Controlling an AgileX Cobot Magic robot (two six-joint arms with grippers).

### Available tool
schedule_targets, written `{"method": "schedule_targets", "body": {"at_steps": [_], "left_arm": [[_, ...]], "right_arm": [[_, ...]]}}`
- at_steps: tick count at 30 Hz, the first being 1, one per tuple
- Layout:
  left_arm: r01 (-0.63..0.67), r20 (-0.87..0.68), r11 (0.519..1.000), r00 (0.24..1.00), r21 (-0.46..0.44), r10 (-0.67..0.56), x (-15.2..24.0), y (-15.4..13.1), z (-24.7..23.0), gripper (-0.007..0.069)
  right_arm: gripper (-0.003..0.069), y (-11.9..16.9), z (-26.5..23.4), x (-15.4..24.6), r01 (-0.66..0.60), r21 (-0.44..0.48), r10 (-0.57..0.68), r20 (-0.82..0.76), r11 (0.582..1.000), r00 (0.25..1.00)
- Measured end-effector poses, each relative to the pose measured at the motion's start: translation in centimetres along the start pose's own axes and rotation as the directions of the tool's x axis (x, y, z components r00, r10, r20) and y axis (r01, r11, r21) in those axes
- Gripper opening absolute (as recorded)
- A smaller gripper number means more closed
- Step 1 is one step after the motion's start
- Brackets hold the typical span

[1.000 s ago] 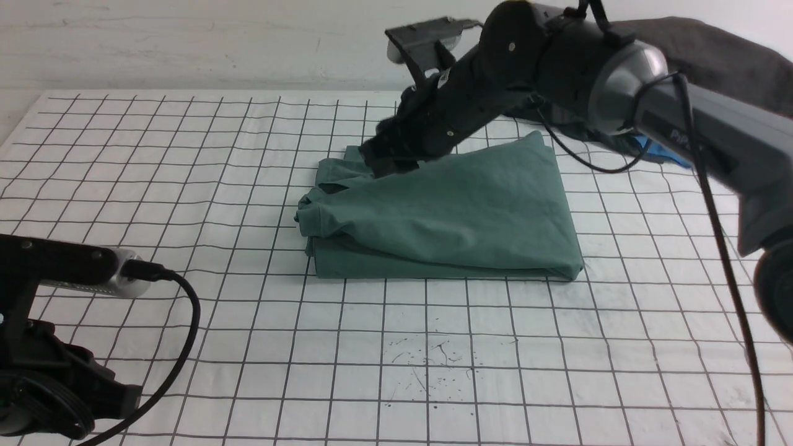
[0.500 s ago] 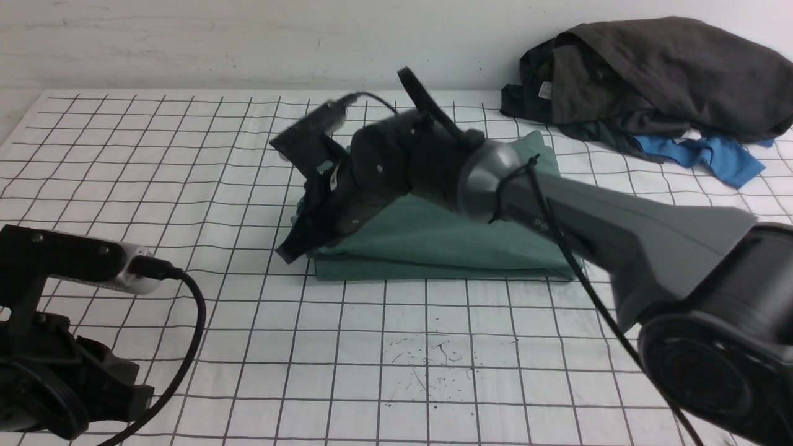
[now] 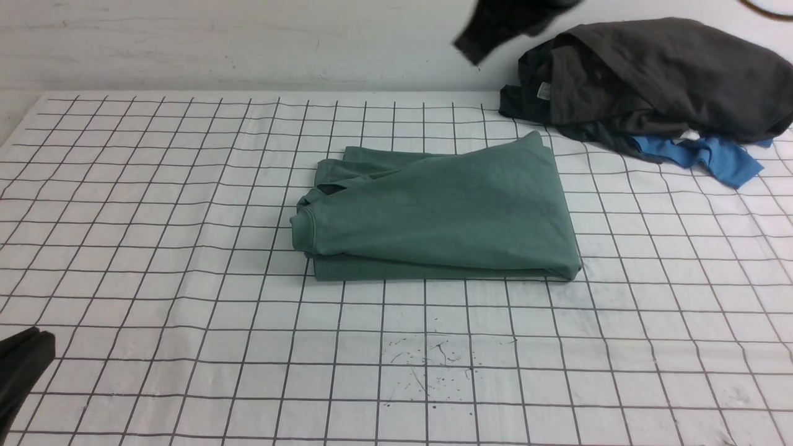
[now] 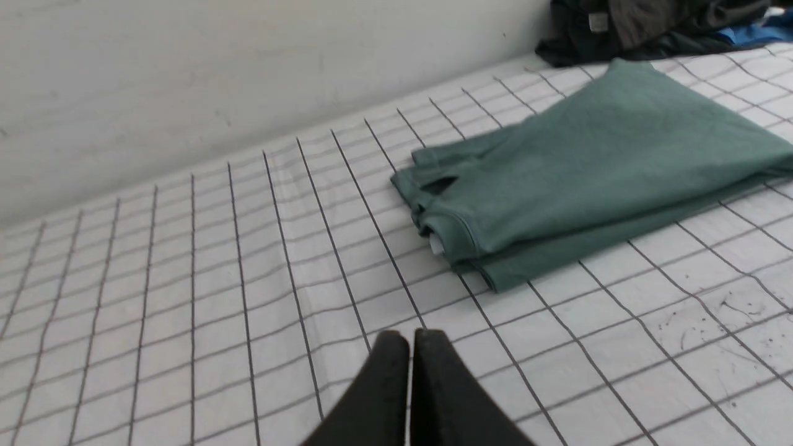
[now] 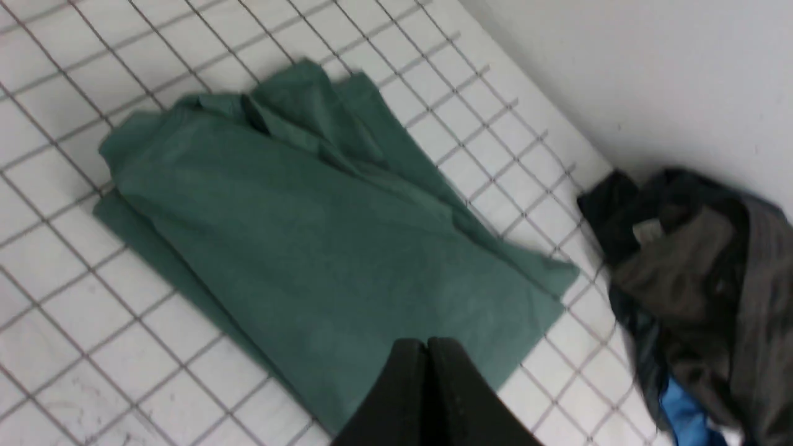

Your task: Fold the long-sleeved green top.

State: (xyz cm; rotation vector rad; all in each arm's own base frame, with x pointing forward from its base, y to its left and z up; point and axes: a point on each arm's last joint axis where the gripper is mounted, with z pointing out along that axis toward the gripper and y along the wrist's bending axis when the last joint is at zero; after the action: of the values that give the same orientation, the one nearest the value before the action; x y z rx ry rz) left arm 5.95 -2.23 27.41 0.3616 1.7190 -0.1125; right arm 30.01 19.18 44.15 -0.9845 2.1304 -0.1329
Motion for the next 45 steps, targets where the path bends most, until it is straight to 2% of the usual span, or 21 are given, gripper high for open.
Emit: {"method": "schedule_targets", "body": {"at_steps": [4, 9, 11, 15, 20, 24, 30, 34, 41, 45], "left_arm": [[-0.045, 0.1, 0.999, 0.994, -0.03, 0.048, 1.0, -0.2, -1.0, -0.0007], [-0.049, 0.132, 0.998, 0.99, -0.041, 0.054, 1.6, -0.3, -1.2, -0.0007], [-0.05, 0.123, 0.998, 0.991, -0.037, 0.054, 1.8, -0.3, -1.2, -0.0007], [-0.052, 0.102, 0.998, 0.993, -0.023, 0.054, 2.0, -0.4, -1.1, -0.0007], [-0.053, 0.086, 0.999, 0.995, -0.012, 0.054, 2.2, -0.5, -1.1, -0.0007], [-0.053, 0.086, 0.999, 0.995, -0.012, 0.054, 2.2, -0.5, -1.1, -0.0007], [-0.053, 0.086, 0.999, 0.995, -0.012, 0.054, 2.2, -0.5, -1.1, -0.0007], [-0.052, 0.084, 0.999, 0.995, -0.01, 0.053, 2.2, -0.5, -1.1, -0.0007], [-0.053, 0.079, 0.999, 0.995, -0.007, 0.054, 2.2, -0.6, -1.1, -0.0007], [-0.053, 0.079, 0.999, 0.995, -0.007, 0.054, 2.2, -0.6, -1.1, -0.0007]], "right_arm": [[-0.0014, 0.3, -2.8, 6.6, -0.108, -0.041, 0.106, -0.054, 0.993, 0.993], [-0.0014, 3.3, -5.5, 12.6, -0.198, -0.153, 0.213, 0.085, 0.968, 0.973], [-0.0014, 5.5, -6.4, 16.1, -0.265, -0.232, 0.312, 0.196, 0.936, 0.93], [-0.0014, 7.9, -5.9, 21.6, -0.332, -0.254, 0.405, 0.345, 0.909, 0.847], [-0.0014, 9.7, -4.4, 26.1, -0.322, -0.213, 0.383, 0.417, 0.923, 0.824], [-0.0014, 11.0, -3.2, 28.7, -0.332, -0.212, 0.391, 0.397, 0.919, 0.83], [-0.0014, 12.2, -1.8, 31.0, -0.306, -0.207, 0.359, 0.305, 0.929, 0.882], [-0.0014, 12.2, -2.0, 31.6, -0.27, -0.172, 0.314, 0.331, 0.947, 0.89], [-0.0014, 11.1, -4.2, 33.6, -0.38, -0.006, 0.314, 0.577, 0.925, 0.754], [-0.0014, 11.1, -4.0, 35.4, -0.491, 0.077, 0.335, 0.639, 0.868, 0.692]]}}
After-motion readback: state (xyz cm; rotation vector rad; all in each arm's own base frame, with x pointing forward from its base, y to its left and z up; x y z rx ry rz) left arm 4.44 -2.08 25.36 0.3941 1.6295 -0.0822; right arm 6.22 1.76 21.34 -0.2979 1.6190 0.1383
